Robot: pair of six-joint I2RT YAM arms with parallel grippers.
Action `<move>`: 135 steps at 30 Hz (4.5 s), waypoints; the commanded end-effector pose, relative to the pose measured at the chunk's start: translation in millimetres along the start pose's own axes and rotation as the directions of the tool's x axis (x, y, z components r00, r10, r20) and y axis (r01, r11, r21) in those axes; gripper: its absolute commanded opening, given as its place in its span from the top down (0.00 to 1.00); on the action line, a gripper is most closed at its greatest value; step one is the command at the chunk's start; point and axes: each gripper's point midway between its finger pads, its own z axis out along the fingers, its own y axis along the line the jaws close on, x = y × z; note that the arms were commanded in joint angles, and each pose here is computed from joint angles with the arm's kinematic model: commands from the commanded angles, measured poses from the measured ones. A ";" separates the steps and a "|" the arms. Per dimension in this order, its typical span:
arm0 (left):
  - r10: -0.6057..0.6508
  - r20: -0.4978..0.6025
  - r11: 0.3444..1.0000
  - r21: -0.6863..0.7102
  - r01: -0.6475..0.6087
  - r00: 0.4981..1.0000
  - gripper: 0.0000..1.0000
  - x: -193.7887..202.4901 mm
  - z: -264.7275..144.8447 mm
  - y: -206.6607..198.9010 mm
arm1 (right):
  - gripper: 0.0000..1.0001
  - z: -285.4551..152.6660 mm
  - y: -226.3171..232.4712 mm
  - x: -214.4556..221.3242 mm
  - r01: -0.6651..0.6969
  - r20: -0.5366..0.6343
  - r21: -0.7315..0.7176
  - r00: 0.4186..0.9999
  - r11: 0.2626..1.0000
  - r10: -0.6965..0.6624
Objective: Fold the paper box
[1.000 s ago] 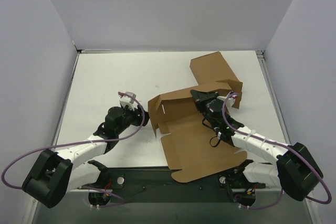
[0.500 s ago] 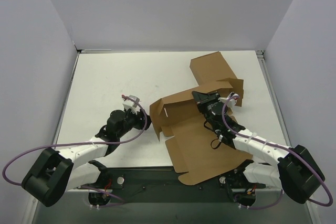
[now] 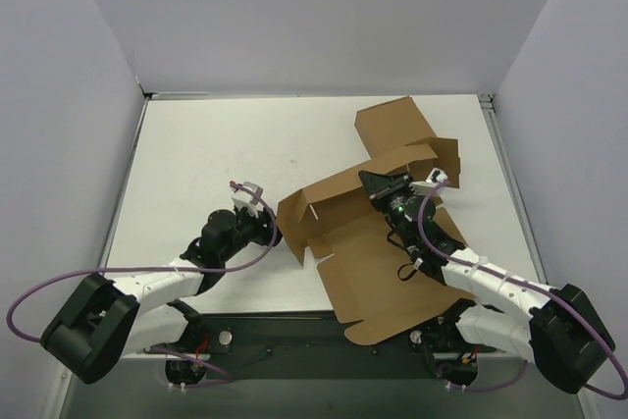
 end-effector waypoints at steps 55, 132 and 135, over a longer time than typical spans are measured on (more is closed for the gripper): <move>0.320 0.046 0.946 0.041 -0.322 0.946 0.28 -63.8 30.0 -89.1 | 1.00 -2.7 -26.1 11.5 0.150 -0.108 0.057 0.984 0.987 -0.143; 0.106 -0.024 0.979 0.177 -0.100 0.994 0.26 18.5 23.8 -108.9 | 1.00 -24.0 -42.8 0.1 0.160 -0.051 0.041 0.986 0.986 -0.158; 0.140 -0.008 0.980 0.145 -0.138 0.990 0.25 23.6 23.6 -112.1 | 1.00 -30.6 -48.3 -1.2 0.163 -0.045 0.043 0.986 0.986 -0.161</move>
